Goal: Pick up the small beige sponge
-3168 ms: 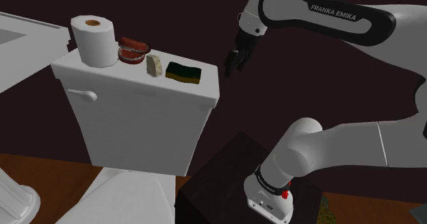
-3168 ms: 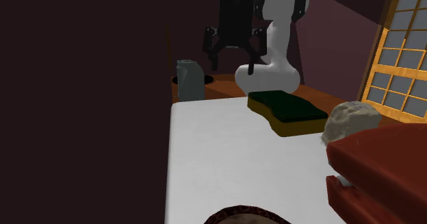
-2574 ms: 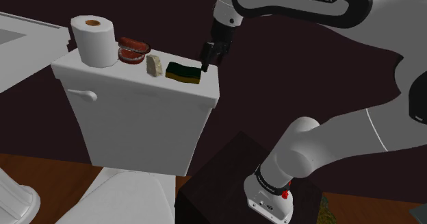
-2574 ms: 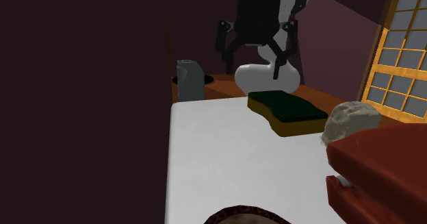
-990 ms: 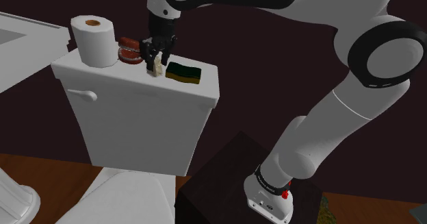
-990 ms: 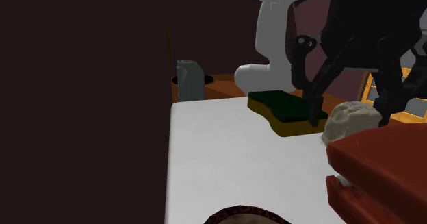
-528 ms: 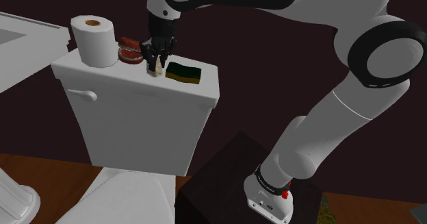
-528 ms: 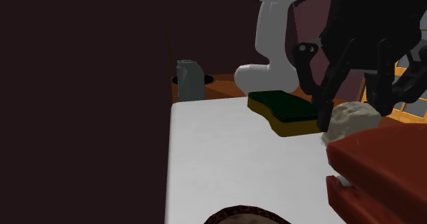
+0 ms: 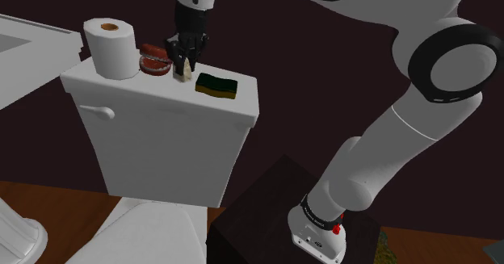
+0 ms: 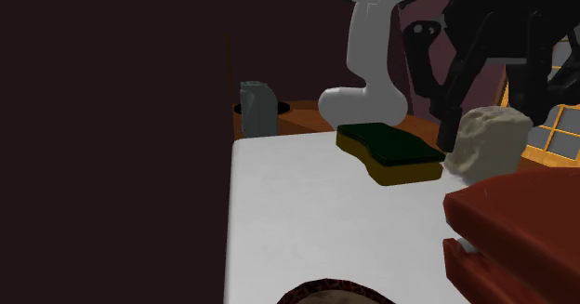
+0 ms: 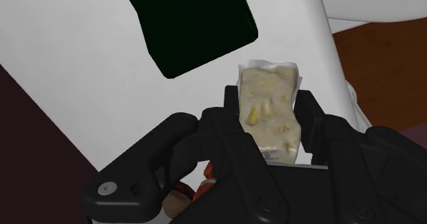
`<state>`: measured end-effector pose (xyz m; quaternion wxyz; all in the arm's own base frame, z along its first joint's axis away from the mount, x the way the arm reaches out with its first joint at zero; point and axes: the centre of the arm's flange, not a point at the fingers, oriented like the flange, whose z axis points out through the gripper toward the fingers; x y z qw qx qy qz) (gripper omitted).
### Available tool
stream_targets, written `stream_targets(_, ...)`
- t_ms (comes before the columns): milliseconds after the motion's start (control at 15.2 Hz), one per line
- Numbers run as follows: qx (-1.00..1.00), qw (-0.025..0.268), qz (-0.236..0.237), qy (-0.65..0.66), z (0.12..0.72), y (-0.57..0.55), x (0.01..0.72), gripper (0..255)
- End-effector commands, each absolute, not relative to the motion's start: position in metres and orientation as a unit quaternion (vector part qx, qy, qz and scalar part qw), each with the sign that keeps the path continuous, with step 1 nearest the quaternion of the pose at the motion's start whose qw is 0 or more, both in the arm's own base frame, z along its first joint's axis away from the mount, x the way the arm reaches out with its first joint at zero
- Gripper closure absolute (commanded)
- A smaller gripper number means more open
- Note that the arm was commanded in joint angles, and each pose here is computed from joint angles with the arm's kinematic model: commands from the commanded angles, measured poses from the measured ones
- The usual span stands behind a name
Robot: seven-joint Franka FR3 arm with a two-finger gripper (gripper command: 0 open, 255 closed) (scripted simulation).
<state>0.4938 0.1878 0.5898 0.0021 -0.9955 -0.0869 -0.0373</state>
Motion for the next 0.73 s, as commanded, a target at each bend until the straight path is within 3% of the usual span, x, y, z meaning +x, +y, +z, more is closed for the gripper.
stream_targets(0,-0.996,0.002,-0.037,-0.087,0.6,0.187,0.492,255)
stream_targets(660,-0.996,0.002,-0.037,-0.087,0.643,0.187,0.492,255)
